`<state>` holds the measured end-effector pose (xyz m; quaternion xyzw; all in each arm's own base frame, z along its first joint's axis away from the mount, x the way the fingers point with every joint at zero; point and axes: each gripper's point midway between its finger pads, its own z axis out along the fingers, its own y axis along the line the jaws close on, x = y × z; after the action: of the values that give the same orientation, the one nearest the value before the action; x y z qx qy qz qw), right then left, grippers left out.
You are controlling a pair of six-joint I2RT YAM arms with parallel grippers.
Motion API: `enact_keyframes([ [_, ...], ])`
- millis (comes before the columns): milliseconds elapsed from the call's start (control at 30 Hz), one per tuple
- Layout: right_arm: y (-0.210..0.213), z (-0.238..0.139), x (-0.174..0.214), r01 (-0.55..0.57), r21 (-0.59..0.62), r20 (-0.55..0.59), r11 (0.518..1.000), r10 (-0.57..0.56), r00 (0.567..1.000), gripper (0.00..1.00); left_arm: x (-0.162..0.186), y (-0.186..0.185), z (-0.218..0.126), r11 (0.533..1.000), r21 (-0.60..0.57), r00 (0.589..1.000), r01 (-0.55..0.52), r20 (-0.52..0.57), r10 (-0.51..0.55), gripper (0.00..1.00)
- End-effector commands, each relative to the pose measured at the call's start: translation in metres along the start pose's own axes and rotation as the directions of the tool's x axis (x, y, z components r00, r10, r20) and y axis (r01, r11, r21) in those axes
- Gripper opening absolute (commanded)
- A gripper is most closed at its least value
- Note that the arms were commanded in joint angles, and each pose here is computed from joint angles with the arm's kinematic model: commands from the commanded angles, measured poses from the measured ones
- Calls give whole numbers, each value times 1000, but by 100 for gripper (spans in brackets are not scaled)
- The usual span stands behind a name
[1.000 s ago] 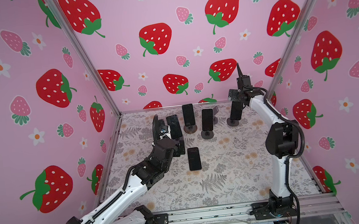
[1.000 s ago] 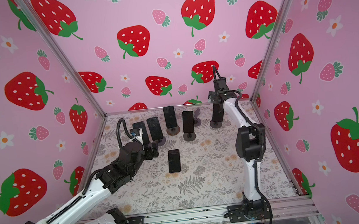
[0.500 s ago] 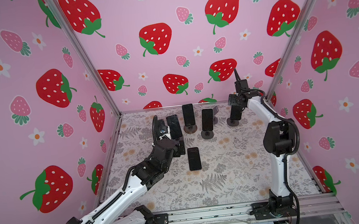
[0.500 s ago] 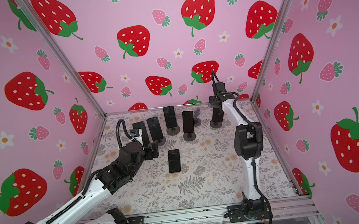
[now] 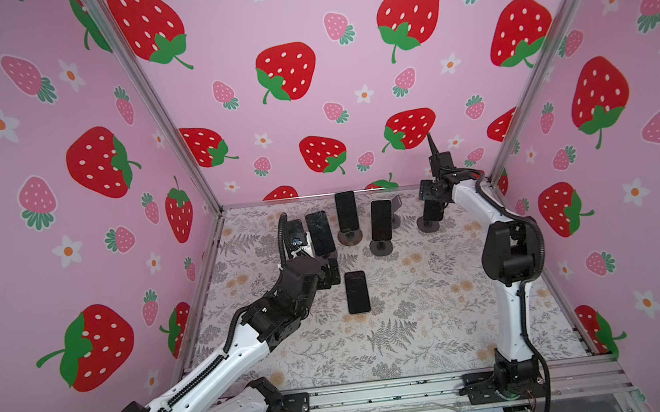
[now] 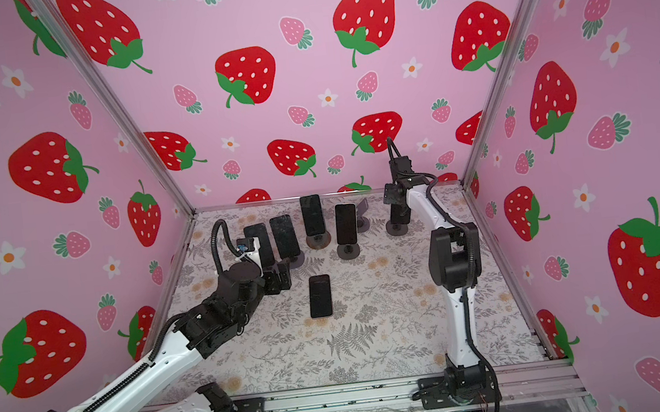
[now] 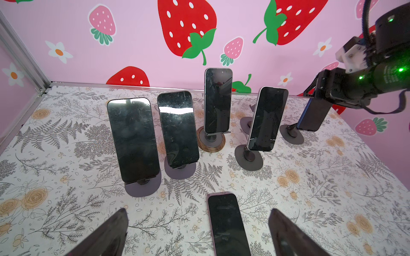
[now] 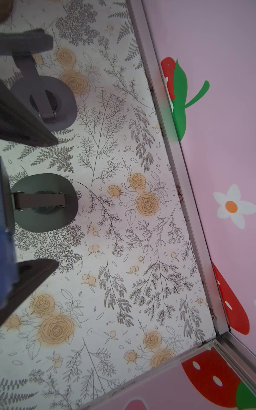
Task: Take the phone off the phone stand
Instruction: 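Close the right gripper on the blue-cased phone's top edge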
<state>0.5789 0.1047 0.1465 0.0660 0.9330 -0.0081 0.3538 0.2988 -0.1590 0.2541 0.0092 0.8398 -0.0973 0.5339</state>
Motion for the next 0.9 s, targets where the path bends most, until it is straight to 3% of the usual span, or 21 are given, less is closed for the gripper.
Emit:
enact_keyframes([
  [0,-6,-14,-7,-6,8,25,1000,6,1000,76,-3,0,0,1000,3,1000,21,7,-21,99],
  [133,-5,-18,-12,1,0,34,1000,-1,999,68,-2,1,-1,1000,-3,1000,30,8,-30,99],
  [867,-6,-76,-55,-5,-35,173,999,11,985,63,-7,7,-4,999,-15,997,52,57,-52,99],
])
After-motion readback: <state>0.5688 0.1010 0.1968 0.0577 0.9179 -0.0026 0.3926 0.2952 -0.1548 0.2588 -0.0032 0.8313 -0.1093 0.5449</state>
